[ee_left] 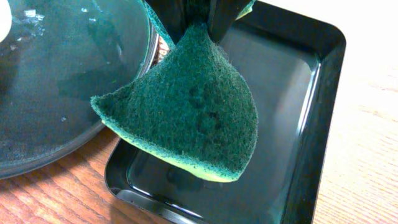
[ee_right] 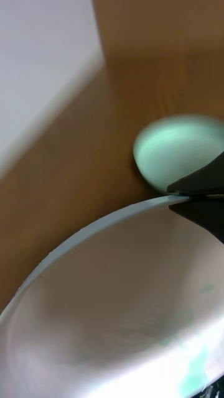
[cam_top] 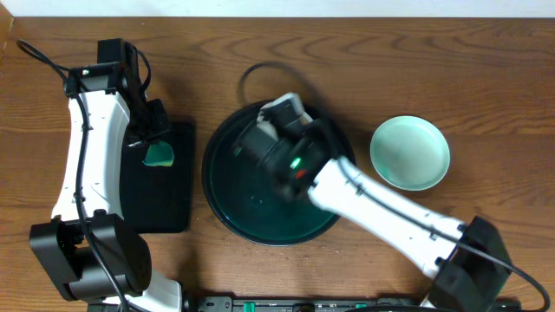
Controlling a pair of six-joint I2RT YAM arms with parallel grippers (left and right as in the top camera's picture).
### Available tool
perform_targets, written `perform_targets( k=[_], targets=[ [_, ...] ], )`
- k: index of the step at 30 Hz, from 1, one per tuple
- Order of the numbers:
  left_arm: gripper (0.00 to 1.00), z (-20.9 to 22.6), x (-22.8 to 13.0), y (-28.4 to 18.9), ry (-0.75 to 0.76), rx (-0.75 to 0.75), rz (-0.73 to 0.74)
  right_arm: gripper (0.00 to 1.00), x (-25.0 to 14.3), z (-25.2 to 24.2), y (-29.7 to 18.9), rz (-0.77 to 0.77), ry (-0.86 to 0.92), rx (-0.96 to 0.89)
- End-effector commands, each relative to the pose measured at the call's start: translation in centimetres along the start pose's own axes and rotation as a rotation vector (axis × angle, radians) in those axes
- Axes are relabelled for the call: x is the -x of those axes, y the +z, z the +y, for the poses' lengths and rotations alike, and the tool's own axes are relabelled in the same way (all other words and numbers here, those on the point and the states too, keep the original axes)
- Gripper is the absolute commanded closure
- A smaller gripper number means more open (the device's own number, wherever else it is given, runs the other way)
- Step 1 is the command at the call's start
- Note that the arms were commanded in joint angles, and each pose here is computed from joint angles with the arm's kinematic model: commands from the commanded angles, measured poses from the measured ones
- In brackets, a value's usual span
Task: Clean dirty plates on tray and stack at the side
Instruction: 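Lift the plate with the right gripper and stack it on the plates at right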
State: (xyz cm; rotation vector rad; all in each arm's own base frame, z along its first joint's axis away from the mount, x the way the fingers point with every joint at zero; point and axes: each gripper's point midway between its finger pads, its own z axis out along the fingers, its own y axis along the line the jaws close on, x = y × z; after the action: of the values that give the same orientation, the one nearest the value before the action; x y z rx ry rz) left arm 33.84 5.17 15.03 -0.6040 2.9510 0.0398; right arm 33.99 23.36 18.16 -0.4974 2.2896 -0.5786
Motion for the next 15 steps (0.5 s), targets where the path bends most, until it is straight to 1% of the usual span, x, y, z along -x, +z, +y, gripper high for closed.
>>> perform_targets(
  k=[1, 4, 5, 7, 10, 15],
  targets=[
    [0.93, 0.1, -0.3, 0.2, 0.02, 0.001, 0.01, 0.99, -1.0, 4.0, 0.1, 0.158, 0.1, 0.494],
    [0.93, 0.1, -0.3, 0.2, 0.02, 0.001, 0.01, 0.99, 0.2, 3.4, -0.3, 0.16, 0.181, 0.673],
    [0.93, 0.1, -0.3, 0.2, 0.02, 0.001, 0.01, 0.99, 0.7, 2.5, -0.4, 0.156, 0.225, 0.724],
    [0.93, 0.1, -0.3, 0.2, 0.02, 0.001, 0.01, 0.99, 1.2, 0.2, -0.5, 0.148, 0.299, 0.771],
    [0.93, 0.1, -0.3, 0.2, 0.021, 0.001, 0.01, 0.99, 0.4, -4.3, 0.2, 0.174, 0.405, 0.762],
    [0.92, 0.2, -0.2, 0.2, 0.021, 0.008, 0.008, 0.99, -4.0, -12.0, 2.2, 0.292, 0.564, 0.648]
  ],
)
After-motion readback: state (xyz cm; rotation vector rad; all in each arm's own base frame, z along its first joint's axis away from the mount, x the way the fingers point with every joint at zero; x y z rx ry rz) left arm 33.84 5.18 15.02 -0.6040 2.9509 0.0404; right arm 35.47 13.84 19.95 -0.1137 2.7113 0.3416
